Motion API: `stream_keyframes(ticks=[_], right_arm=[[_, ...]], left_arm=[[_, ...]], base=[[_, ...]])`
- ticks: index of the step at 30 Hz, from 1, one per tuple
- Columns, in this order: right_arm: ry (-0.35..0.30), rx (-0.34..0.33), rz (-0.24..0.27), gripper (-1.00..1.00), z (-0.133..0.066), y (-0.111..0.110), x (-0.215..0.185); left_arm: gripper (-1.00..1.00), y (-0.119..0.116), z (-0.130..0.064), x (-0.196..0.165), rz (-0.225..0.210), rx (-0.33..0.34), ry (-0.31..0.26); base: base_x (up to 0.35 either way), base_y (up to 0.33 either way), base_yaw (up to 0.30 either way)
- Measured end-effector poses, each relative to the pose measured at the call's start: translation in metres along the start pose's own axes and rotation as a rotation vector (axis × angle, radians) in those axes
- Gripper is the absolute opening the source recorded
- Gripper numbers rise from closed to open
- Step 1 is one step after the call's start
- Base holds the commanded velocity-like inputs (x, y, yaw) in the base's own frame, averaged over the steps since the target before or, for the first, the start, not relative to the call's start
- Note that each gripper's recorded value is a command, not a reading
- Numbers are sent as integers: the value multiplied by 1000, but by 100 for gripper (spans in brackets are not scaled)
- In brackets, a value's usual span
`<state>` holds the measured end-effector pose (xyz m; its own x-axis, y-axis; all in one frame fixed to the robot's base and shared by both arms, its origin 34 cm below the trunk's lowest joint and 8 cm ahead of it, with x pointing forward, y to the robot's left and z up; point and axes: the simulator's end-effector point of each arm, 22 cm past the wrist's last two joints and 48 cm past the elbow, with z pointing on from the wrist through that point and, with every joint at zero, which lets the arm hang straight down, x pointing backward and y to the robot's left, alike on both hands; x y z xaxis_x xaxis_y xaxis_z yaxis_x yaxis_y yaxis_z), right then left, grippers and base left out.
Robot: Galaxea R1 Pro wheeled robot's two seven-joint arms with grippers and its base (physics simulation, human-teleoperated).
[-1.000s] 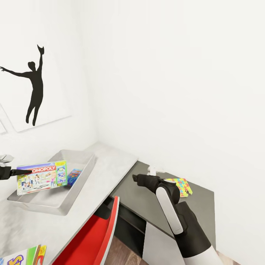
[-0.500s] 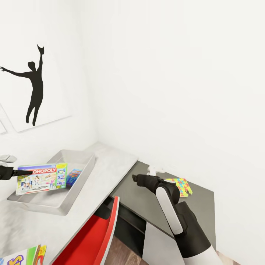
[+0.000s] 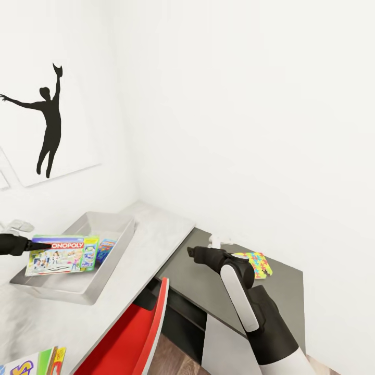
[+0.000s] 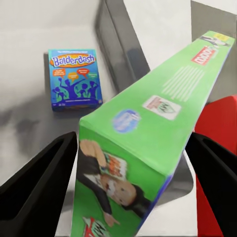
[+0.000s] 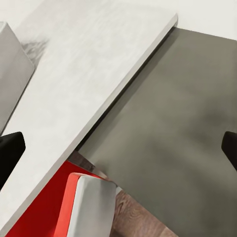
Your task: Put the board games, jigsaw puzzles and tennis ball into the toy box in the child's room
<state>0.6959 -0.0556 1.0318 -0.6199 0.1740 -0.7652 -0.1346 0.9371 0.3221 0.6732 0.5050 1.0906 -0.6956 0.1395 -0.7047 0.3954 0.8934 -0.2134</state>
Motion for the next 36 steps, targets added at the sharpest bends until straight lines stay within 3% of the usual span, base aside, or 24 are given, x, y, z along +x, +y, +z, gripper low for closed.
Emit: stream_keyframes(ticks=[7,19,30,36], right_arm=[[-1,0,0,100,0,0,0],[-2,0,0,100,0,0,-1],[-4,0,-1,100,0,1,-1],[-19,-20,-30,100,-5,15,-4]], left_arm=[[-100,1,2,0,49,-8,5],[-100,2,2,0,80,-14,4],[-100,3,8,8,103,-27,43],[-100,-6,12,4,143,-20,59]], base=[[0,0,0],[0,0,0],[0,0,0],[0,0,0]])
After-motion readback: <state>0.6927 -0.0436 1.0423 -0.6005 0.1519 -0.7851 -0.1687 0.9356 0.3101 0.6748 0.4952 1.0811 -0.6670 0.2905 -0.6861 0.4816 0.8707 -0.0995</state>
